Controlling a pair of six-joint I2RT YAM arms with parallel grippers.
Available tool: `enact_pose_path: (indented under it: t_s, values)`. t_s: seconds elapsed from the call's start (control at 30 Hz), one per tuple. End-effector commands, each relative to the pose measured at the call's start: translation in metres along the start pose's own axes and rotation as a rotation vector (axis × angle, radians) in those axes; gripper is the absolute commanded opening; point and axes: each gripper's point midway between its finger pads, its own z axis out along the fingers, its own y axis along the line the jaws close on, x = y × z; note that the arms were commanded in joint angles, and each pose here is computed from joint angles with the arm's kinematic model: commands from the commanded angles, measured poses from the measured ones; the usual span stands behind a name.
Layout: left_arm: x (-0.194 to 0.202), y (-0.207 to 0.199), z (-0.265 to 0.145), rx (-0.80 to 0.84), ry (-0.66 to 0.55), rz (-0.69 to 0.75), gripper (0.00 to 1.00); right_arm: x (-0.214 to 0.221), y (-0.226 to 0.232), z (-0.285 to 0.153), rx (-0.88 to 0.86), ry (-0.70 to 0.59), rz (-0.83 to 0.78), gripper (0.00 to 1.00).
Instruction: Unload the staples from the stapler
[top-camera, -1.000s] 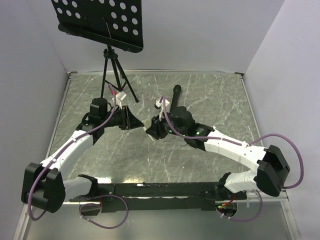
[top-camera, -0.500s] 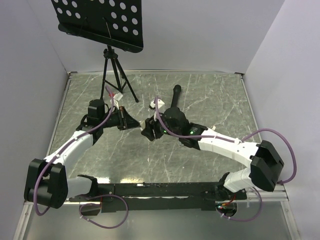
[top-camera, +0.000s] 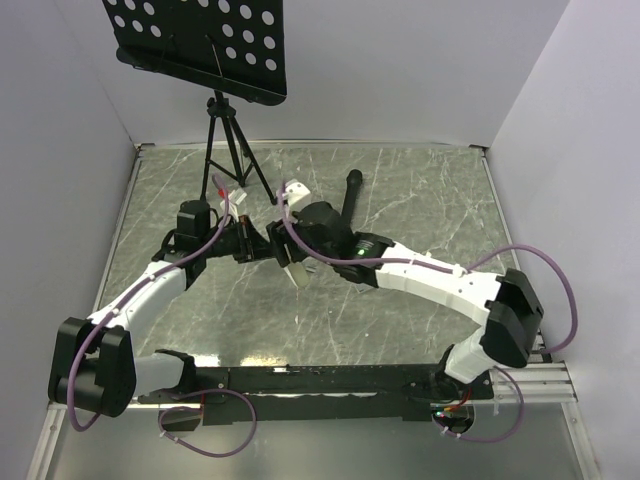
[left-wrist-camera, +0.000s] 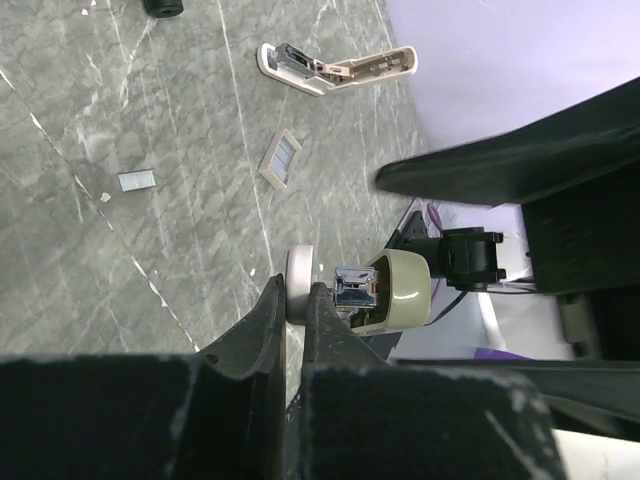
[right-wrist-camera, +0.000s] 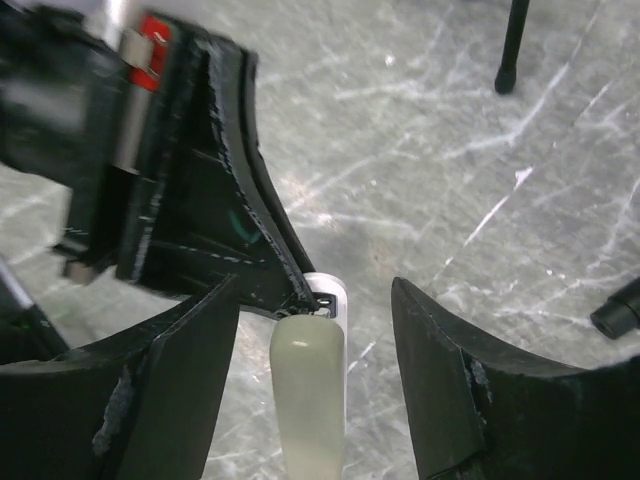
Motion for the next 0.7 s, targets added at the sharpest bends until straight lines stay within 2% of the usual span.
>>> enact_pose_path:
  t_s: [0.0, 0.1, 0.2, 0.23, 0.27, 0.43, 0.67]
  values:
    - [-0.014, -0.014, -0.005, 0.028, -0.042, 0.065, 0.01, -0.003, 0.001, 0.004, 0.051, 0.027, -0.054, 0.66]
    - [-0.014, -0.013, -0.005, 0.024, -0.045, 0.064, 0.01, 0.003, 0.0, 0.008, 0.071, 0.048, -0.065, 0.61]
    - [-0.015, -0.009, -0.006, 0.009, -0.051, 0.054, 0.01, 0.004, -0.002, 0.005, 0.081, 0.045, -0.063, 0.4]
    - [-0.015, -0.007, -0.006, 0.004, -0.052, 0.048, 0.01, 0.004, -0.003, 0.003, 0.087, 0.041, -0.061, 0.28]
    - [-0.017, -0.005, -0.007, -0.006, -0.058, 0.045, 0.01, 0.002, -0.004, 0.001, 0.092, 0.035, -0.059, 0.26]
    - [-0.025, 0.035, -0.015, -0.202, -0.086, 0.002, 0.01, 0.004, -0.011, -0.014, 0.11, 0.028, -0.058, 0.23]
    - [-0.031, 0.049, -0.025, -0.223, -0.15, -0.059, 0.01, 0.041, -0.027, -0.034, 0.146, 0.077, -0.03, 0.27]
